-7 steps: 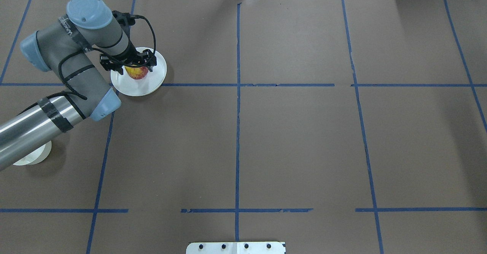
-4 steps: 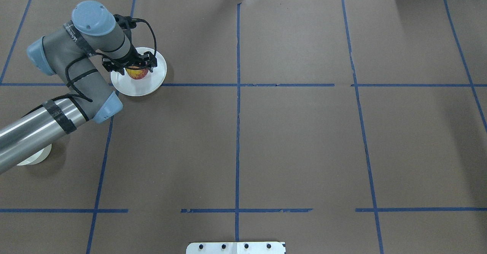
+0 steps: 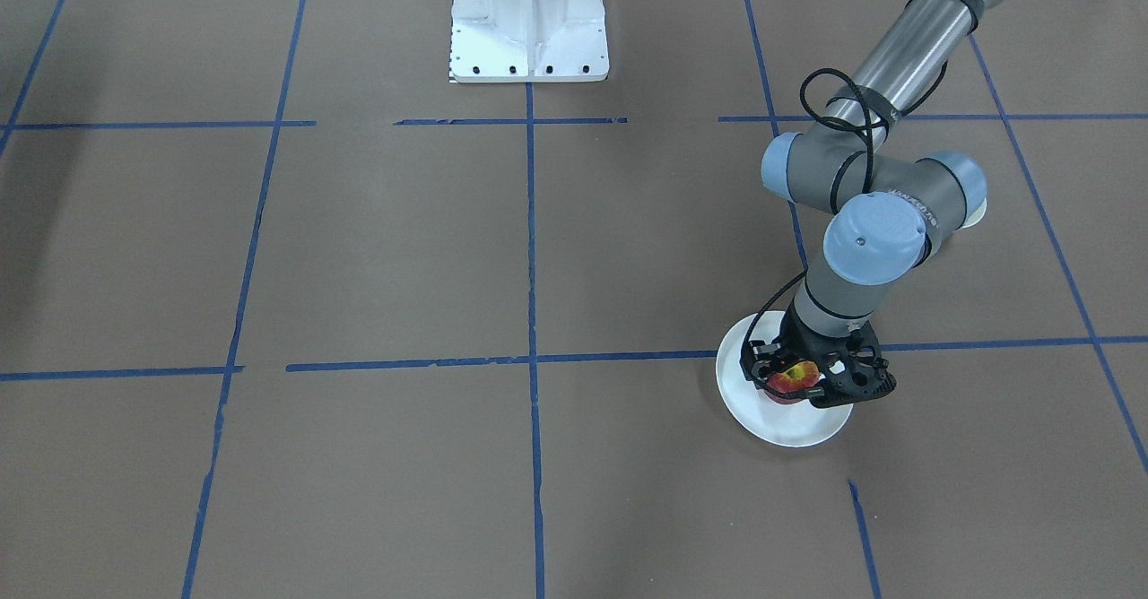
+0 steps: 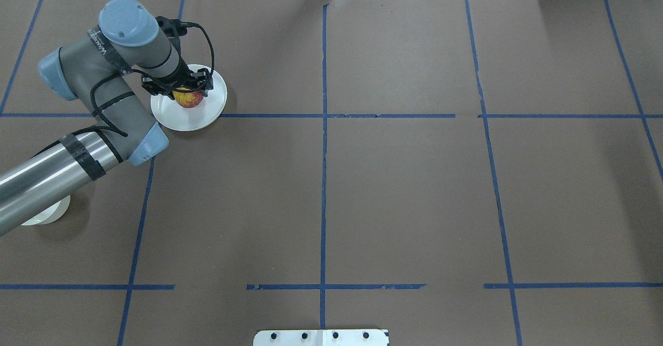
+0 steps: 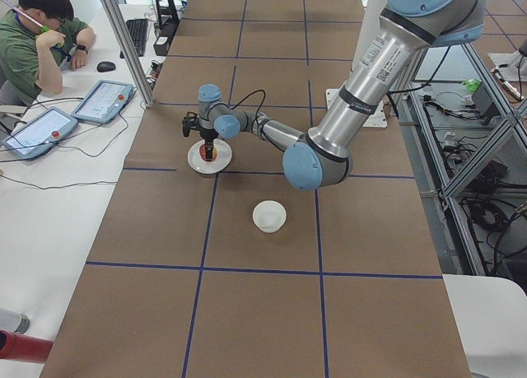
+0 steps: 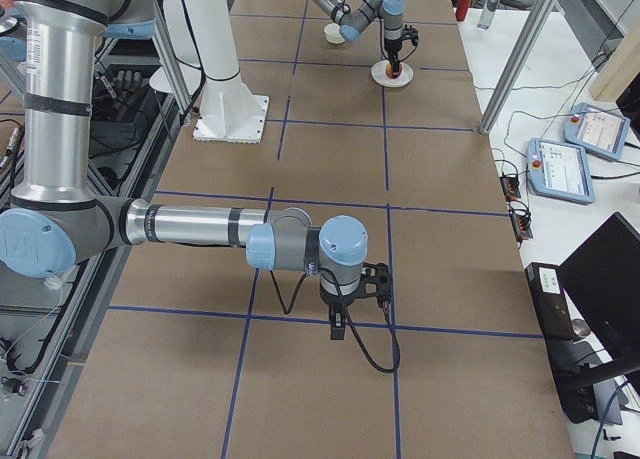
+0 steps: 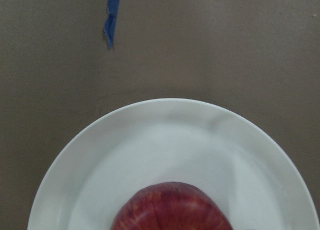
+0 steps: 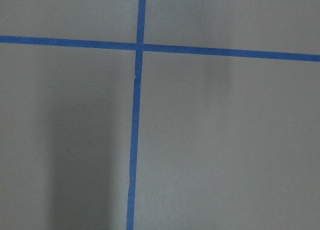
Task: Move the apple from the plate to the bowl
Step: 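Lower the left gripper and close it around the red-yellow apple, then lift the apple with the left gripper and carry it toward the bowl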
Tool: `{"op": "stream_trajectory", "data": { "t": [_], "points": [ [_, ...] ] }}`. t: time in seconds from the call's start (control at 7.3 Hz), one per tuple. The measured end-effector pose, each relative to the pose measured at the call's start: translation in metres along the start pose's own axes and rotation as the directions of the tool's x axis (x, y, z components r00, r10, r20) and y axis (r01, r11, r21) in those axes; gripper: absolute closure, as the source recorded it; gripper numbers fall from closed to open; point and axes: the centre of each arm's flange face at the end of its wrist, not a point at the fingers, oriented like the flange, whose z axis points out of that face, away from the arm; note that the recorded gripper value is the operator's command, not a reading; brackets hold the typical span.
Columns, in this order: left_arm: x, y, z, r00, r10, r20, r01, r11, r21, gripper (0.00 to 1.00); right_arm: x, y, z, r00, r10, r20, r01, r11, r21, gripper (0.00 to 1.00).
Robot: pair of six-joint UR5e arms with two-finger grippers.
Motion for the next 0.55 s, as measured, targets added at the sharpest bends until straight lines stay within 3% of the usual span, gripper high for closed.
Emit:
{"op": "stream_trajectory", "data": {
  "t": [0.27,0.55],
  "points": [
    [-0.008,-0.014,-0.015,1.0,-0.003,-0.006,0.004,1.0,0.021,0.54,0.0,0.0,0.0,1.0,0.0,0.0,0.0,1.0,0.0,0.0],
    [-0.029,-0.033,-0.06,0.999,0.021,-0.038,-0.019,0.999,0.049,0.54,0.0,0.0,0.0,1.0,0.0,0.0,0.0,1.0,0.0,0.0]
  ]
}}
